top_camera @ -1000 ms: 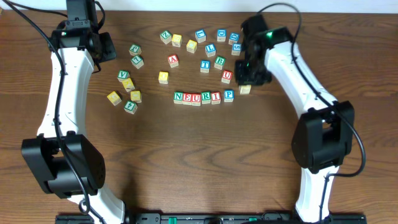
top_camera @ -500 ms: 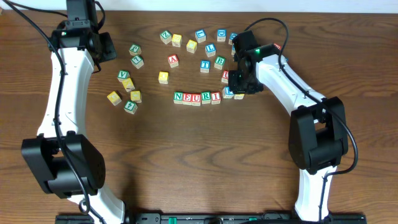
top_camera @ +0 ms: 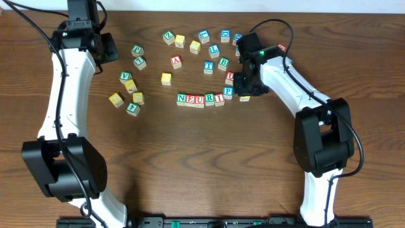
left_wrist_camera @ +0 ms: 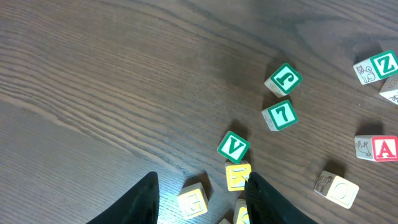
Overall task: Spell out NEURIPS
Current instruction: 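Carry yellow S block and lower it right of blue P, then open right gripper and raise it off the S block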
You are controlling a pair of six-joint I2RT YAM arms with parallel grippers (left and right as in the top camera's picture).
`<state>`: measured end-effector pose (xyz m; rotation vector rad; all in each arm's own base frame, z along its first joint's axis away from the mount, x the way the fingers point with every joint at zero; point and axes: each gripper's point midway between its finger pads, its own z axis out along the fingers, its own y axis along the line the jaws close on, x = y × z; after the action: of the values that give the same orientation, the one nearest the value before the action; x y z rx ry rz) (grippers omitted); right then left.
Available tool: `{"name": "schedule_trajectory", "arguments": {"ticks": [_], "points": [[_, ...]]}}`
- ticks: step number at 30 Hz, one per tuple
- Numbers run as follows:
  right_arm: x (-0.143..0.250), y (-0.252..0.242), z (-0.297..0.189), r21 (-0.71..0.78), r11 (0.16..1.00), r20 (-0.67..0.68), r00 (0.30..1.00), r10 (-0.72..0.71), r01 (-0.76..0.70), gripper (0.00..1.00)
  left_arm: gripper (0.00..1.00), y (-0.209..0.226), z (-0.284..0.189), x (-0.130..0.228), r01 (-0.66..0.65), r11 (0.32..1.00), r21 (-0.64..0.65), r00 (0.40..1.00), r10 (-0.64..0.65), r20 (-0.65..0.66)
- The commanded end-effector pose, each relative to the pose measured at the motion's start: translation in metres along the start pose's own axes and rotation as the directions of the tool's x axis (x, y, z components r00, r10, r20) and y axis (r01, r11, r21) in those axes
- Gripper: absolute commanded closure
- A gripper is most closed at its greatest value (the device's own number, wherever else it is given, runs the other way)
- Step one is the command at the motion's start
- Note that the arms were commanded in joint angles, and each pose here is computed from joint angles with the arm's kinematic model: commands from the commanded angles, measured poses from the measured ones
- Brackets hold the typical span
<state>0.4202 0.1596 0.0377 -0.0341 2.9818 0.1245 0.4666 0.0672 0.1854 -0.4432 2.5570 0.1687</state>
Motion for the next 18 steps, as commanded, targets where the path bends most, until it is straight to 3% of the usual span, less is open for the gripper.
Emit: {"name": "schedule_trajectory", "arguments": {"ticks": [1, 18], "points": [[-0.004, 0.001, -0.003, 0.009, 1.000, 0.017, 1.000, 0.010, -0.011, 0.82, 0.56, 0.002, 0.002, -0.002, -0.016, 1.000, -0.014, 1.000, 0.016, 0.001], [-0.016, 0.018, 0.006, -0.016, 1.000, 0.097, 0.995, -0.019, 0.020, 0.77, 0.56, 0.002, 0.002, -0.002, -0.016, 1.000, -0.014, 1.000, 0.016, 0.001]]}}
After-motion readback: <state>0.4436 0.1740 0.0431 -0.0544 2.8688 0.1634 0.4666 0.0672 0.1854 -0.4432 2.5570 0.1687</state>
